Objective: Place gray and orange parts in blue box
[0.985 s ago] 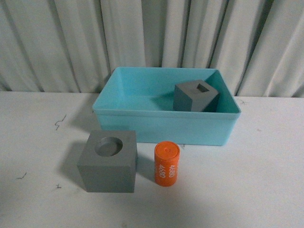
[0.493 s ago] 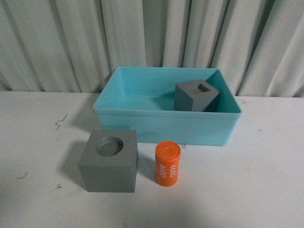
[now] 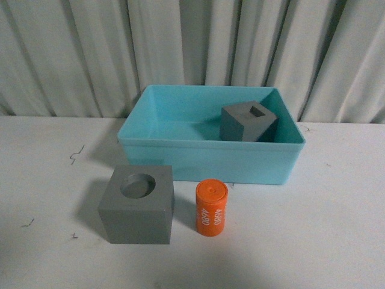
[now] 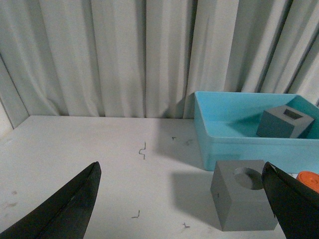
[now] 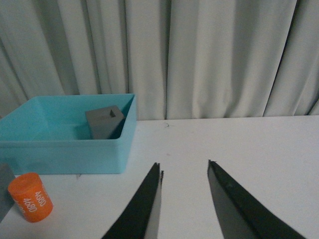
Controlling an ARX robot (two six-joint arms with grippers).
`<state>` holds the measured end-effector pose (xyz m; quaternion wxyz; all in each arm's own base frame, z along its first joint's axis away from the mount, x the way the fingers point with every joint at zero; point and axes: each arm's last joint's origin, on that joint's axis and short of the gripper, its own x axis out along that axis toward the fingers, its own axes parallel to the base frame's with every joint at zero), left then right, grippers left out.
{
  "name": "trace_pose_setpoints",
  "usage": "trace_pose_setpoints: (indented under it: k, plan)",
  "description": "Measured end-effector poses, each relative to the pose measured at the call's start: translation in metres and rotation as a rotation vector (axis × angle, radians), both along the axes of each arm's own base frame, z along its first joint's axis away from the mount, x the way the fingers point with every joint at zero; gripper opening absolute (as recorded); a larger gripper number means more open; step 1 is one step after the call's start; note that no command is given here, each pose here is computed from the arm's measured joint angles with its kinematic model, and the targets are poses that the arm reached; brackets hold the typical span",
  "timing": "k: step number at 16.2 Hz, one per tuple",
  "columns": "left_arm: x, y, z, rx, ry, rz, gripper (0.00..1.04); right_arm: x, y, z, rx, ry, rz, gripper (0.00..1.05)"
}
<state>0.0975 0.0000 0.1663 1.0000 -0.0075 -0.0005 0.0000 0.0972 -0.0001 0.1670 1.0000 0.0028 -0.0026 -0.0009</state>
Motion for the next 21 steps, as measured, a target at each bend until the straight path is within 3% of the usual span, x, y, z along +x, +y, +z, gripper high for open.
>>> trace_pose_setpoints:
  k: [7,9,12,13,17,21]
  plan:
    - [0.0,0.0,0.0,0.0,0.0,0.0,0.98,0.0,0.0,0.0,0.0,0.0,0.0,1.0]
    - [0.0,0.0,0.0,0.0,0.0,0.0,0.98,0.0,0.0,0.0,0.0,0.0,0.0,0.98]
    - [0.016,-0.001,0.012,-0.205,0.648,-0.027,0.98,0.0,0.0,0.0,0.0,0.0,0.003,0.98]
    - [0.035,-0.003,0.019,-0.228,0.697,-0.034,0.98,0.0,0.0,0.0,0.0,0.001,0.0,0.98]
    - [0.098,-0.026,0.045,-0.142,0.626,-0.112,0.98,0.0,0.0,0.0,0.0,0.0,0.002,0.98]
    - [0.158,-0.061,0.03,-0.004,0.638,-0.193,0.98,0.0,0.0,0.0,0.0,0.0,0.002,0.98]
